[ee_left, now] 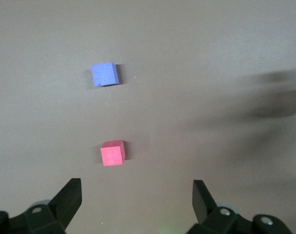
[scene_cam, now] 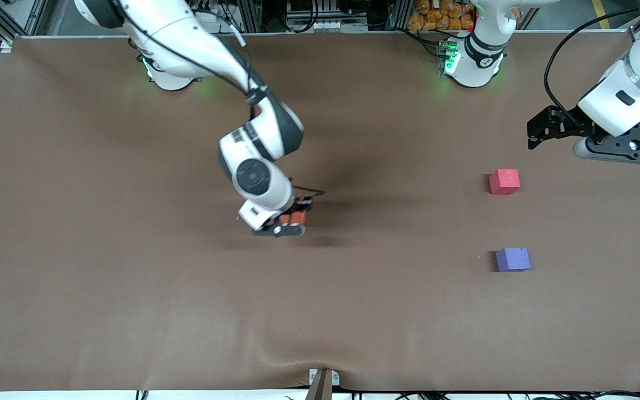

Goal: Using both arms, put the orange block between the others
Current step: 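Carry the orange cube with the right gripper toward the table middle, then open the right gripper, release the cube, and withdraw the right arm, then reach the left gripper to the orange cube and grasp it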

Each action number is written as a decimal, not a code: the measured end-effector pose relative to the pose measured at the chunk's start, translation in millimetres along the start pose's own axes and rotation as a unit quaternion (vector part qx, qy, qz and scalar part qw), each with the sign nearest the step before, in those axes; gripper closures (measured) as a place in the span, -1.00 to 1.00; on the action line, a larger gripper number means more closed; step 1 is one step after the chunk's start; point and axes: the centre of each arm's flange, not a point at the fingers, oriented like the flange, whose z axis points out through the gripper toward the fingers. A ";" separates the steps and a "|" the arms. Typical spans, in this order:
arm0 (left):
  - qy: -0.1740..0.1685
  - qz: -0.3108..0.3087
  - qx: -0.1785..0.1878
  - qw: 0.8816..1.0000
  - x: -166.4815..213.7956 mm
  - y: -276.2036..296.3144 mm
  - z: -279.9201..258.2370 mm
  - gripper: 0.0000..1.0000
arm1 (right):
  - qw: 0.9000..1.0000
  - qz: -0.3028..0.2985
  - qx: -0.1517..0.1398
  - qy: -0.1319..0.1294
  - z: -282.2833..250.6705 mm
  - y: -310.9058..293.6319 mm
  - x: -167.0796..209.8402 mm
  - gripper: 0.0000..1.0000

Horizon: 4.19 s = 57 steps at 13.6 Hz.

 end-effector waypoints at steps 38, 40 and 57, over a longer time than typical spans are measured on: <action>-0.003 0.000 -0.002 1.000 6.4 -0.9 8.2 -1.00 | 0.997 0.070 -0.037 -0.019 -360.3 235.9 -24.2 -1.00; -0.010 0.007 -0.011 1.000 10.0 7.5 16.1 -1.00 | 0.998 0.044 -0.049 -0.011 -384.0 282.1 -26.3 -1.00; -0.093 0.098 -0.054 0.989 48.7 296.4 269.7 -1.00 | 0.996 -0.036 -0.076 -0.011 -408.9 432.3 -21.1 -1.00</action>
